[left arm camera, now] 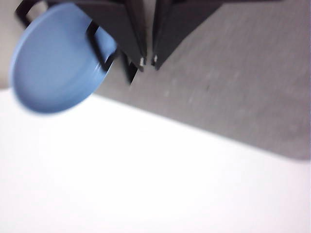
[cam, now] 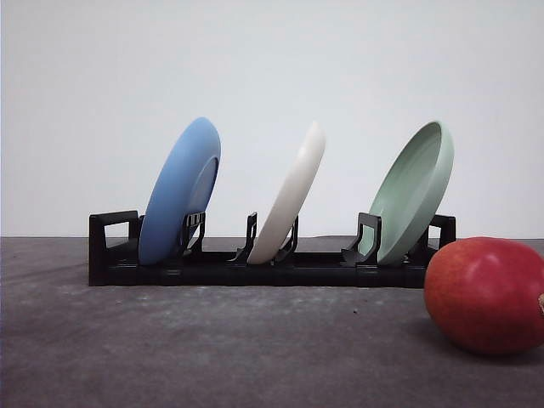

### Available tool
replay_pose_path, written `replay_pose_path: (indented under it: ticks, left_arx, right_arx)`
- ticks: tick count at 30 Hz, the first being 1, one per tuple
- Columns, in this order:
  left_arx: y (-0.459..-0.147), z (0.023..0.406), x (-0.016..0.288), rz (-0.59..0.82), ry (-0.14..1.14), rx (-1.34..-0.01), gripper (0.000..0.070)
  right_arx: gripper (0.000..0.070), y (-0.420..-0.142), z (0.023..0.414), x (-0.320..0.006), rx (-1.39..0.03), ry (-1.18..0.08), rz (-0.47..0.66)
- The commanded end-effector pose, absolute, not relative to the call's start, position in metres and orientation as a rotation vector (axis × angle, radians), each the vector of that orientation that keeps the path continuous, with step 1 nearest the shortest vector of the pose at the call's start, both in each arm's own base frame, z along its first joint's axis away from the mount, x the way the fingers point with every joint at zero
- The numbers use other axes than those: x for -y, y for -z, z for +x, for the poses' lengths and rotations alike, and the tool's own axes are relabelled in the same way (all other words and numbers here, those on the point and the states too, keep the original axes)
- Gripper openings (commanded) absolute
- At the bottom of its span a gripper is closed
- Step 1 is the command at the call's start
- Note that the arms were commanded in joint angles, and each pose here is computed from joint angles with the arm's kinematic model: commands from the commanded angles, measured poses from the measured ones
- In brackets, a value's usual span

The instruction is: Place pomegranate in white plate

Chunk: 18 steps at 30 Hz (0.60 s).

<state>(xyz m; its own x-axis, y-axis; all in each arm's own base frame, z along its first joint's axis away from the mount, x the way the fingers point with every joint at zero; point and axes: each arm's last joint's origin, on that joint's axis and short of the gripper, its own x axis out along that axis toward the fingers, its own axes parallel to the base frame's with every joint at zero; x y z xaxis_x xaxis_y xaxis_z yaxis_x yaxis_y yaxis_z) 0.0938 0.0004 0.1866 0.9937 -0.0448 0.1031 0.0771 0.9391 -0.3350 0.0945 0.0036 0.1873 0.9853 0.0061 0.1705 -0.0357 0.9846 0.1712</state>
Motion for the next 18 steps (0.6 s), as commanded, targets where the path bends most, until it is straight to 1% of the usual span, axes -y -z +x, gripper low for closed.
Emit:
replay_pose_path:
  ticks: [1, 3, 5, 13, 18]
  left_arx:
    - [-0.202, 0.090, 0.000, -0.353, 0.070, 0.148, 0.0003]
    - [-0.213, 0.086, 0.000, -0.353, 0.067, 0.137, 0.0003]
    - [-0.225, 0.082, 0.000, -0.355, 0.059, 0.091, 0.0003]
    - [-0.275, 0.070, 0.001, -0.370, 0.043, -0.151, 0.0003]
    - [-0.300, 0.075, 0.003, -0.312, 0.111, -0.303, 0.0003]
  right_arx:
    - [0.0006, -0.198, 0.092, -0.003, 0.184, -0.029, 0.219]
    - [0.0006, -0.208, 0.087, -0.003, 0.142, -0.027, 0.238]
    - [0.0006, -0.220, 0.081, -0.003, 0.090, -0.023, 0.268]
    - [0.0006, -0.267, 0.060, -0.005, -0.138, -0.084, 0.273]
    - [0.0006, -0.285, 0.062, -0.007, -0.239, -0.142, 0.256]
